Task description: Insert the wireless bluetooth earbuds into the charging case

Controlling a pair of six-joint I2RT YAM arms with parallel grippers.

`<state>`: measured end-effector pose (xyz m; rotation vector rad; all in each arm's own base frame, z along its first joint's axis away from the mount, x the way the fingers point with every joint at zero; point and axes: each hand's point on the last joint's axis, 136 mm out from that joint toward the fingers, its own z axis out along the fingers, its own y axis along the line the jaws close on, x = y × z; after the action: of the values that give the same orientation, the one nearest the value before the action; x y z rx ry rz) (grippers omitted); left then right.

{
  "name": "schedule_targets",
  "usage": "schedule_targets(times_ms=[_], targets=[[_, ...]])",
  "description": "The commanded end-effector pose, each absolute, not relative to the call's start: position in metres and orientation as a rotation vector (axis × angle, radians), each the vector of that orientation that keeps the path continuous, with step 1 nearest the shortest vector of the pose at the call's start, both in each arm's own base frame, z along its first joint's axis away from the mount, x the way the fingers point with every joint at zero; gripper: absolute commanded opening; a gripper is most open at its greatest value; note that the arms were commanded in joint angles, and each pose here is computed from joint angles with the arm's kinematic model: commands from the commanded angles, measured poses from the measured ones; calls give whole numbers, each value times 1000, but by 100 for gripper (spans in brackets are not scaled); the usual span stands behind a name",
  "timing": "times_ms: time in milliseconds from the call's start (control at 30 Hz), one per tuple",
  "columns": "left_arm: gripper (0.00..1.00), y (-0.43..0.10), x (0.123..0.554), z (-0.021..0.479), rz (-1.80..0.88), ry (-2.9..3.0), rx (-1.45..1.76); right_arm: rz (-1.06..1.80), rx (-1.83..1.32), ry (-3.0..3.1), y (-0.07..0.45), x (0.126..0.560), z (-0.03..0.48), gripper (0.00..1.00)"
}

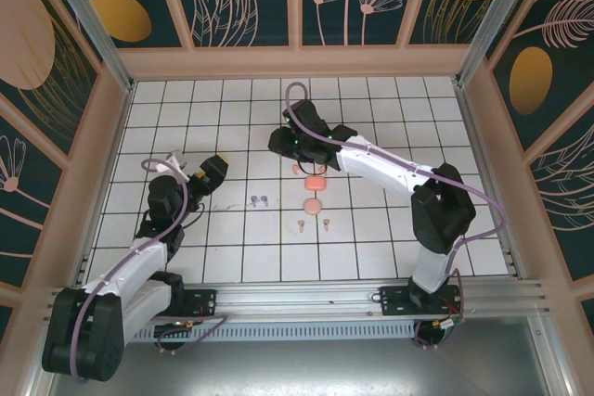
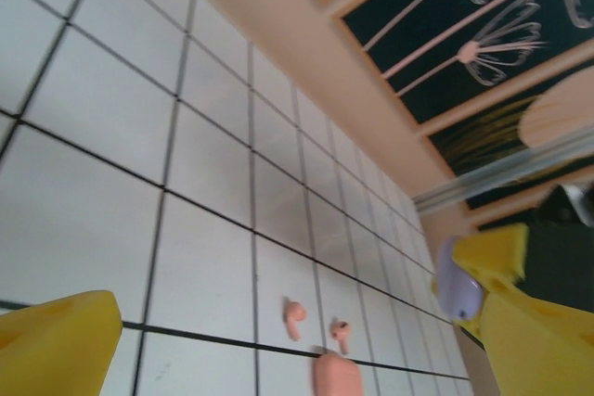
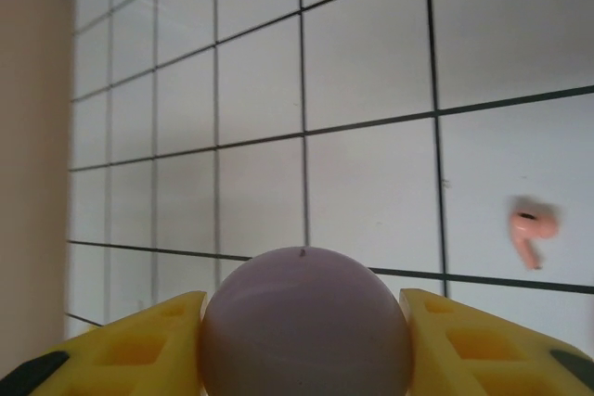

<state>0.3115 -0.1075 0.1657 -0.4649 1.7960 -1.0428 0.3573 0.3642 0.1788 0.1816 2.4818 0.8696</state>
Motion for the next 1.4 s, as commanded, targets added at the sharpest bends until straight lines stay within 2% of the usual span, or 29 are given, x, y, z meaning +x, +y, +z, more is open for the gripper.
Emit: schedule_targets(times_ms=[0,167,667,1067,1367], targets=[[99,-121,307,200,-1146,1639,-360,1084,321,2435,384,362,197,43],[97,-141,310,198,-1164,1655,-283,1190,407,2406,394,367,208,43],[74,-202,341,198,-1142,1672,-163,1198,457,2410,405,362,207,43],[63,-204,350,196,-1131,1622,-205,1224,456,2417,408,359,205,43],[60,-206,356,203,-1153,1570,-227,1256,462,2421,412,354,204,43]])
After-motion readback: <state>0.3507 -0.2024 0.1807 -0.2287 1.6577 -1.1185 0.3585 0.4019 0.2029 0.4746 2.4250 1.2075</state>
